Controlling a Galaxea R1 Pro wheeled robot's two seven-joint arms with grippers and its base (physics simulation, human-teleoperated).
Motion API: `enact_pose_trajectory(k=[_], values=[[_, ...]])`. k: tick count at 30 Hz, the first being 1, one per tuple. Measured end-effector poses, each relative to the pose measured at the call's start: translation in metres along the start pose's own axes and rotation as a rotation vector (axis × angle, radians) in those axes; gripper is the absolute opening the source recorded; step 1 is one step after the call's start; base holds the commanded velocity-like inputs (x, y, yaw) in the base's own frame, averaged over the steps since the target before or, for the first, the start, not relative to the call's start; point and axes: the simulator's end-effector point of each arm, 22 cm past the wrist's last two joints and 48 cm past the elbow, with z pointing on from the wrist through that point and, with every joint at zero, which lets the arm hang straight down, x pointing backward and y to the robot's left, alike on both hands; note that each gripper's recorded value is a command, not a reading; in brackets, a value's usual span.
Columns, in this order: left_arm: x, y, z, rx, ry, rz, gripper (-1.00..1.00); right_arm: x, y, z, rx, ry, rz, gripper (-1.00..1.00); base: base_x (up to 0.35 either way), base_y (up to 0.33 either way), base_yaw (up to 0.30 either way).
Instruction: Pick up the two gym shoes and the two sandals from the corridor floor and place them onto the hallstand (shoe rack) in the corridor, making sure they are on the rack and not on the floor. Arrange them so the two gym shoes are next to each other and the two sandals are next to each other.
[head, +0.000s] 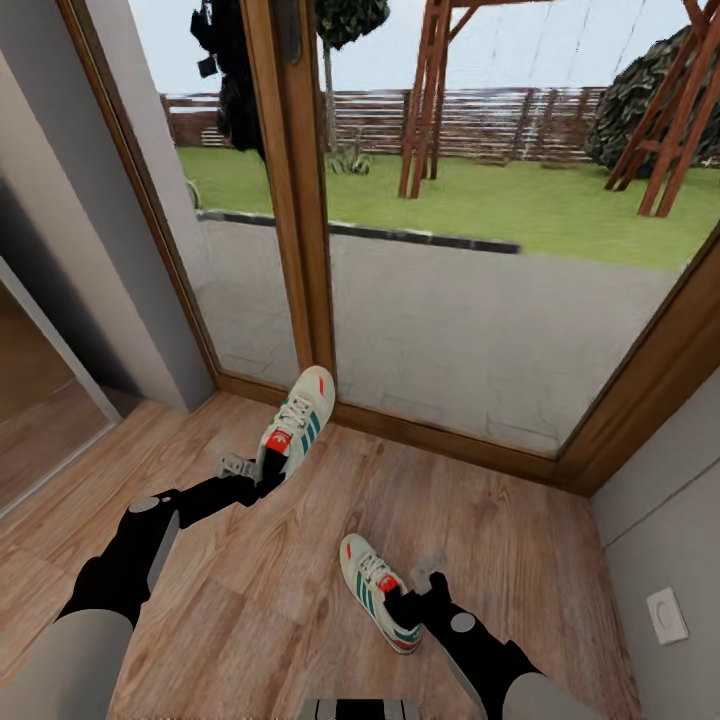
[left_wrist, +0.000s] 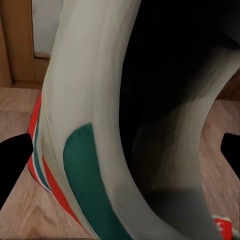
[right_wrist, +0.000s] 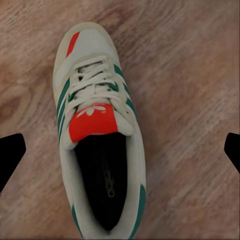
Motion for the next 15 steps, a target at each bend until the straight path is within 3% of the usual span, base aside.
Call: enact_pose_trajectory(k=[15], values=[[0.037,0.008,0.012,0.001,0.05,-0.036,-1.0,0.032,0.008,0.012,-0.02,0.054,0.016,1.0,0.0,0.0,0.0]])
